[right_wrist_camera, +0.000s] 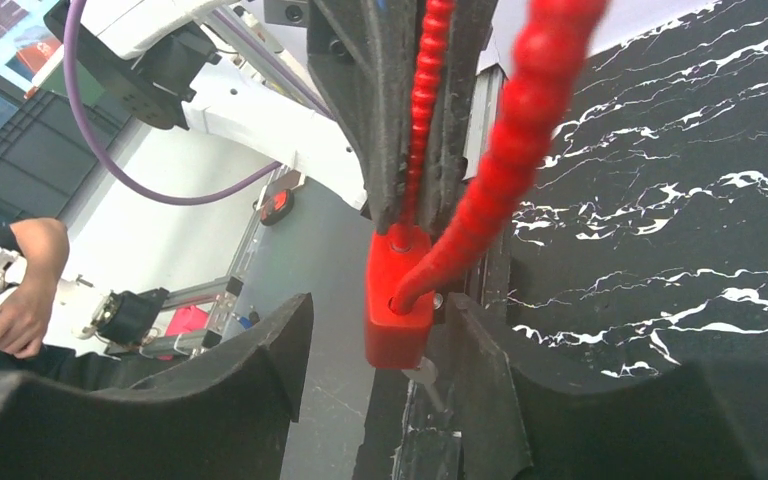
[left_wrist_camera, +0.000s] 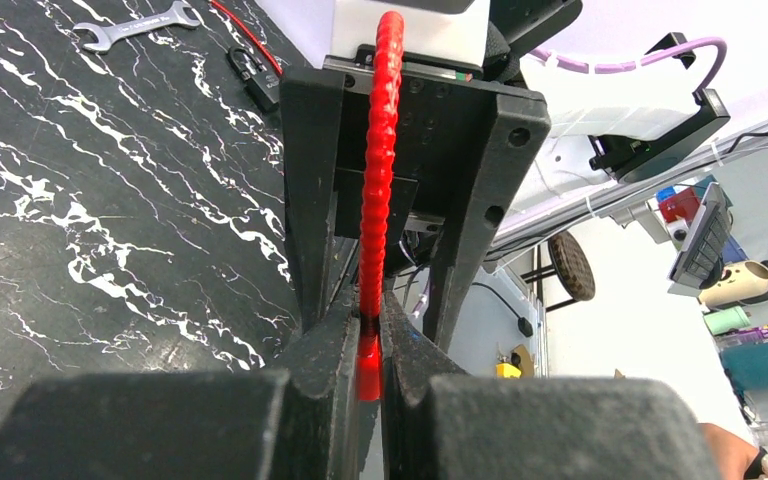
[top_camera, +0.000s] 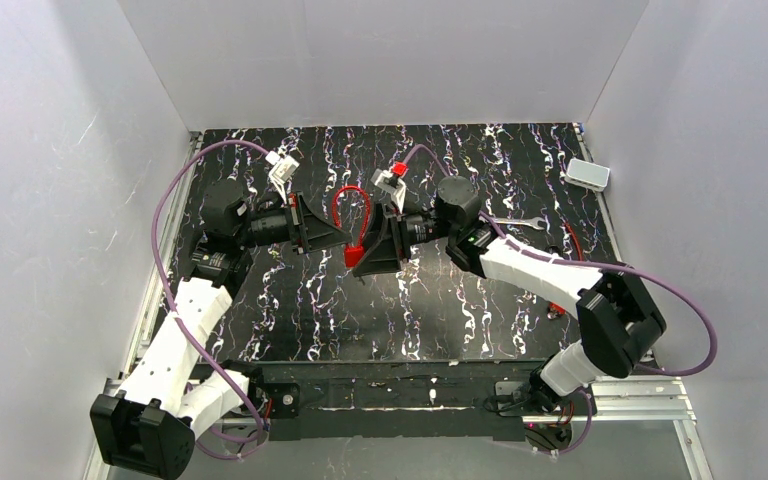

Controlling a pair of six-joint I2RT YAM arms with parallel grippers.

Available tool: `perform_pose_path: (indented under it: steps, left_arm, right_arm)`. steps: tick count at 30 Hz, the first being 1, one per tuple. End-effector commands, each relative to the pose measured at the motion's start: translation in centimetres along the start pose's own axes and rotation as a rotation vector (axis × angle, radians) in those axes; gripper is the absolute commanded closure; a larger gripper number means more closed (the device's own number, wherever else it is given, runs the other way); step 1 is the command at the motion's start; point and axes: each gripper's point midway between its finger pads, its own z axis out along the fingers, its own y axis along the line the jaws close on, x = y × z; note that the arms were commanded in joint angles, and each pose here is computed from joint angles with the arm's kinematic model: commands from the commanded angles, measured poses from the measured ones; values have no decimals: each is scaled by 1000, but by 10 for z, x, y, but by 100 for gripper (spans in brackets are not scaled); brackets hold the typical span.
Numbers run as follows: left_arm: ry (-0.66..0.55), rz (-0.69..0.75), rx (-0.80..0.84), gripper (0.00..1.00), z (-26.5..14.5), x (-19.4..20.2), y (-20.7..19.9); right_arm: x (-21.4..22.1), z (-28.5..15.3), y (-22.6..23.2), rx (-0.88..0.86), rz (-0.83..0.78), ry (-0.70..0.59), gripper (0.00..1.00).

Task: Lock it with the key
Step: Lock the lock.

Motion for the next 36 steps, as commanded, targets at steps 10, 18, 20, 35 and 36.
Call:
perform_pose_path:
  steps: [10, 18, 20, 35, 36]
  left_arm:
    - [-5, 52, 45, 100, 0, -6, -13]
    - [-7, 43, 36, 100, 0, -1, -10]
    - [-7, 39, 32, 100, 0, 0, -8]
    - [28, 129, -96, 73, -5, -21, -4]
    - [-9, 164, -99, 67, -10, -35, -9]
  right_arm:
    - [-30, 8, 10, -35, -83, -69, 50]
    - [-34, 9, 13, -46, -65, -91, 74]
    - [-35, 9, 15, -49, -70, -92, 87]
    - [-85, -1, 5, 21, -83, -207, 99]
    - [-87, -6, 0, 38, -75, -223, 99]
